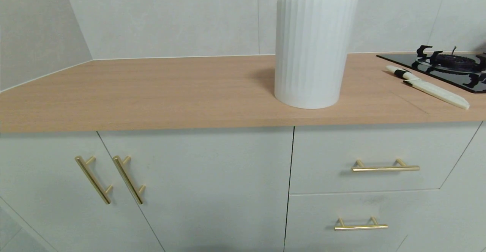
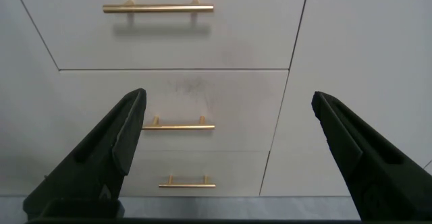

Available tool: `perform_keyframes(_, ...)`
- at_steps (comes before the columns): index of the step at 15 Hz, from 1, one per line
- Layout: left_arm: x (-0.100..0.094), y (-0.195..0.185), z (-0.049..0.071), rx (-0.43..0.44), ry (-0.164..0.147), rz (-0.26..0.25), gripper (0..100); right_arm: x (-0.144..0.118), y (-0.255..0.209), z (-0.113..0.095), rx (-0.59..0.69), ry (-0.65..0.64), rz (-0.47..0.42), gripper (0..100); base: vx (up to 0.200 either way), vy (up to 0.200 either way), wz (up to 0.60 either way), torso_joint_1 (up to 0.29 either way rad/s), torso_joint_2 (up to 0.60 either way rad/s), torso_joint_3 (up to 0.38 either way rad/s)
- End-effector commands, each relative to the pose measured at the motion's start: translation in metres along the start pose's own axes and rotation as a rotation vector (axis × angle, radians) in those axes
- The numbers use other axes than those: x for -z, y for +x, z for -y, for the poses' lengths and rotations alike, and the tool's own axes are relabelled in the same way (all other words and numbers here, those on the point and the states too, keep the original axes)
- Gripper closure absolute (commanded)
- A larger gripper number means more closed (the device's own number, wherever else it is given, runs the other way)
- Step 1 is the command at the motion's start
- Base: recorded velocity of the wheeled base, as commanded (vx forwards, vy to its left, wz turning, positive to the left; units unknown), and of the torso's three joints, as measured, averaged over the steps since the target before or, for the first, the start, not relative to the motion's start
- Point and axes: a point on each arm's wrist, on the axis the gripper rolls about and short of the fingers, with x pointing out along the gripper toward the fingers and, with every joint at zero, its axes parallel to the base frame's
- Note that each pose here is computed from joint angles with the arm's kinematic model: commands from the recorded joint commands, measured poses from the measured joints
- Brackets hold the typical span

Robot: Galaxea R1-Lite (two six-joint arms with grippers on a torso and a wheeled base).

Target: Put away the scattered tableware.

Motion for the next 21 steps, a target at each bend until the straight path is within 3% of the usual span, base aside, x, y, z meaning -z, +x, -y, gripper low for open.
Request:
perform_keyframes(1, 0.0, 0.0, 0.0, 0.0, -0.001, -0.001, 0, 0.0, 0.0001, 0.0, 0.0, -0.001, -0.002, 0, 0.0, -0.2, 0.0, 0.002, 0.01, 0.002)
perform_keyframes(11, 0.0, 0.0, 0.0, -0.001, -0.001, -0.001, 0, 0.0, 0.0001, 0.0, 0.0, 0.001, -0.002, 0, 0.0, -0.2, 0.0, 0.002, 0.0, 0.002)
perform_keyframes(21, 0.0, 0.0, 0.0, 0.0, -0.001, -0.001, 0, 0.0, 0.0001, 0.0, 0.0, -0.001, -0.002, 0, 0.0, 0.0, 0.0, 0.0, 0.0, 0.0)
